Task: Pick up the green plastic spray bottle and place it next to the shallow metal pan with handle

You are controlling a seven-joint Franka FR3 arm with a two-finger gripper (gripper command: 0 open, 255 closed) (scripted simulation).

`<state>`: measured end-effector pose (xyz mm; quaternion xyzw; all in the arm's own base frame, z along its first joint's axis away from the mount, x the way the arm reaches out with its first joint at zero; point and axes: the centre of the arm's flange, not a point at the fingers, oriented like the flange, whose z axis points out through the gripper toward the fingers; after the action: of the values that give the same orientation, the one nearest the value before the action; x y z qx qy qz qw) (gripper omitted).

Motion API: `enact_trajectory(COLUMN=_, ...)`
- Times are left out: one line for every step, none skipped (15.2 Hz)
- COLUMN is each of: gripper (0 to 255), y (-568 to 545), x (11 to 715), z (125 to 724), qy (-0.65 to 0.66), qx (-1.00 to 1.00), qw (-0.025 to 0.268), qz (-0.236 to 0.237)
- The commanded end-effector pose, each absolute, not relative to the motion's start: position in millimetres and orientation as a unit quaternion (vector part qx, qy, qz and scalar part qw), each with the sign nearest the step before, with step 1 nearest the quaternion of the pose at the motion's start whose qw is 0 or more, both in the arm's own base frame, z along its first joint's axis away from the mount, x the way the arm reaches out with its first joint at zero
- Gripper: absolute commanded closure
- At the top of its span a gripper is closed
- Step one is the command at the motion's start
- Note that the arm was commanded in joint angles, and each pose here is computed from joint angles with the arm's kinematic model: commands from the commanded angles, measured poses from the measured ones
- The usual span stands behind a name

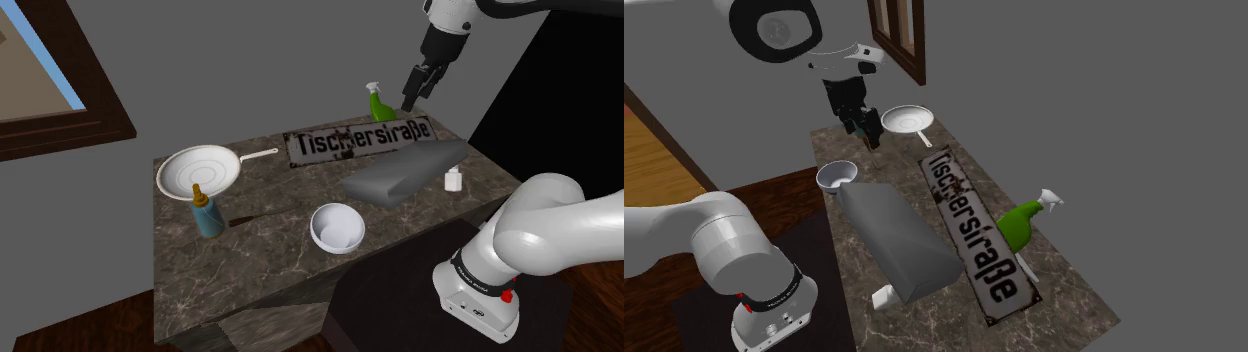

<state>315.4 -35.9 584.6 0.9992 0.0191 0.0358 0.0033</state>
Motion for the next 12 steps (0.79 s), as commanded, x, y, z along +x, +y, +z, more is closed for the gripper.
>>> enact_trajectory(gripper=0, y=-35.9, x=315.4, z=584.6, qy=0.019, qx=0.999, qw=0.003, qz=0.036)
enact_trajectory(gripper=0, y=-43.4, x=319.3, z=576.0, qy=0.016, qx=0.999, qw=0.005, qz=0.043)
enact_trajectory(gripper=0, y=-50.9, x=323.3, z=567.4, qy=0.013, qx=0.999, qw=0.007, qz=0.051)
enact_trajectory(gripper=0, y=-58.4, x=327.4, z=558.9, qy=0.01, qx=0.998, qw=0.008, qz=0.059)
enact_trajectory(gripper=0, y=-66.0, x=331.5, z=550.6, qy=0.007, qx=0.998, qw=0.01, qz=0.066)
enact_trajectory(gripper=0, y=-73.7, x=335.8, z=542.3, qy=0.003, qx=0.997, qw=0.012, qz=0.074)
enact_trajectory(gripper=0, y=-81.4, x=340.1, z=534.0, qy=0.0, qx=0.997, qw=0.013, qz=0.082)
enact_trajectory(gripper=0, y=-89.1, x=344.5, z=525.9, qy=-0.003, qx=0.996, qw=0.015, qz=0.089)
enact_trajectory(gripper=0, y=-96.9, x=349.0, z=517.9, qy=-0.006, qx=0.995, qw=0.016, qz=0.097)
enact_trajectory(gripper=0, y=-104.8, x=353.5, z=509.9, qy=-0.009, qx=0.994, qw=0.018, qz=0.105)
enact_trajectory(gripper=0, y=-112.7, x=358.1, z=502.1, qy=-0.012, qx=0.993, qw=0.02, qz=0.112)
enact_trajectory(gripper=0, y=-120.6, x=362.8, z=494.3, qy=-0.015, qx=0.992, qw=0.021, qz=0.12)
